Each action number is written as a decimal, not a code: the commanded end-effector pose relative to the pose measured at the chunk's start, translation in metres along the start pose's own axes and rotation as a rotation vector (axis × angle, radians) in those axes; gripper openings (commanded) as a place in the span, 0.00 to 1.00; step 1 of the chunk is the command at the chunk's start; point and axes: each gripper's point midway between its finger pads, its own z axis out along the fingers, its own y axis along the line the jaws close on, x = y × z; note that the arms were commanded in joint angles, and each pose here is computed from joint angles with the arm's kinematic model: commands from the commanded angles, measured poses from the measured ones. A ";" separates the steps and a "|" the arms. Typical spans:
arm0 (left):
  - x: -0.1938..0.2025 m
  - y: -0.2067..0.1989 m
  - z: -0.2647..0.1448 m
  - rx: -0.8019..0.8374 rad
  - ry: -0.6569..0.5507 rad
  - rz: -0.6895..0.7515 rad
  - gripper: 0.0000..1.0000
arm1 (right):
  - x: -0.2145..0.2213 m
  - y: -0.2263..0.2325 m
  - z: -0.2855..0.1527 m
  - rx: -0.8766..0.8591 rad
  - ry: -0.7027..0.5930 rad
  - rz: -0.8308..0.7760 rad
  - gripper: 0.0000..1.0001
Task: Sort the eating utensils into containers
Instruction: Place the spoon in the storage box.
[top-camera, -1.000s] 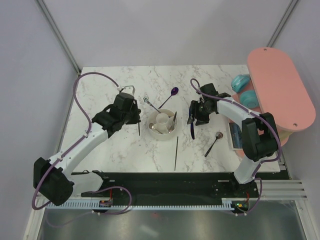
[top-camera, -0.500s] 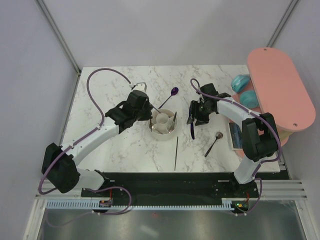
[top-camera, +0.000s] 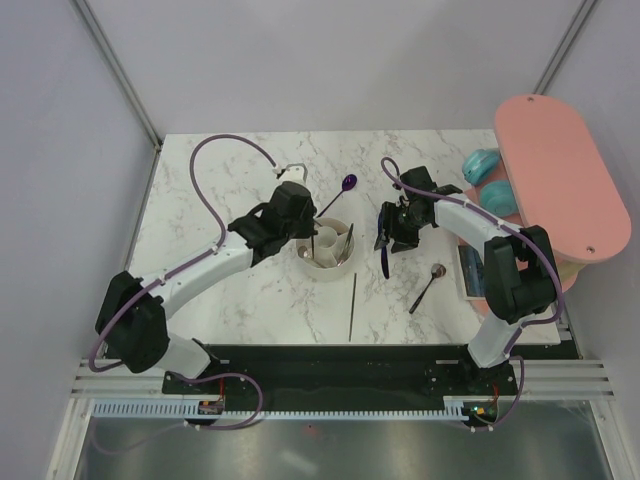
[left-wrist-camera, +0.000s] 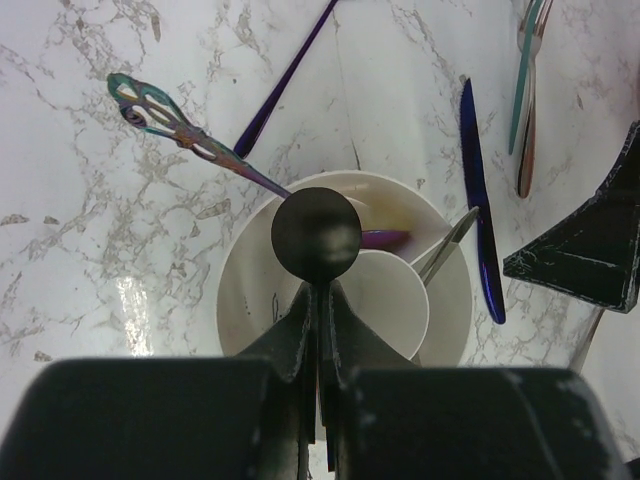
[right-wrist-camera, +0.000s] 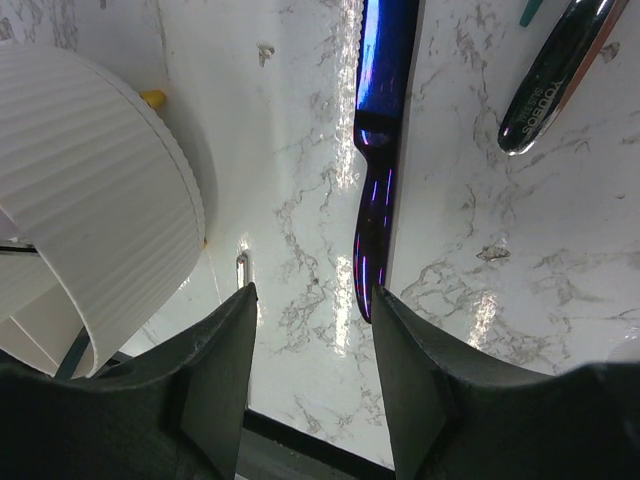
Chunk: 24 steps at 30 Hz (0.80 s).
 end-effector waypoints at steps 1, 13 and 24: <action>-0.022 -0.016 0.007 0.017 -0.116 0.016 0.02 | -0.014 0.011 -0.019 -0.023 -0.047 -0.034 0.57; -0.013 -0.010 0.011 -0.019 -0.123 0.063 0.02 | -0.013 0.010 -0.015 -0.018 -0.029 -0.036 0.57; -0.001 -0.004 0.012 -0.028 -0.115 0.090 0.02 | -0.014 0.010 -0.013 -0.019 -0.026 -0.032 0.57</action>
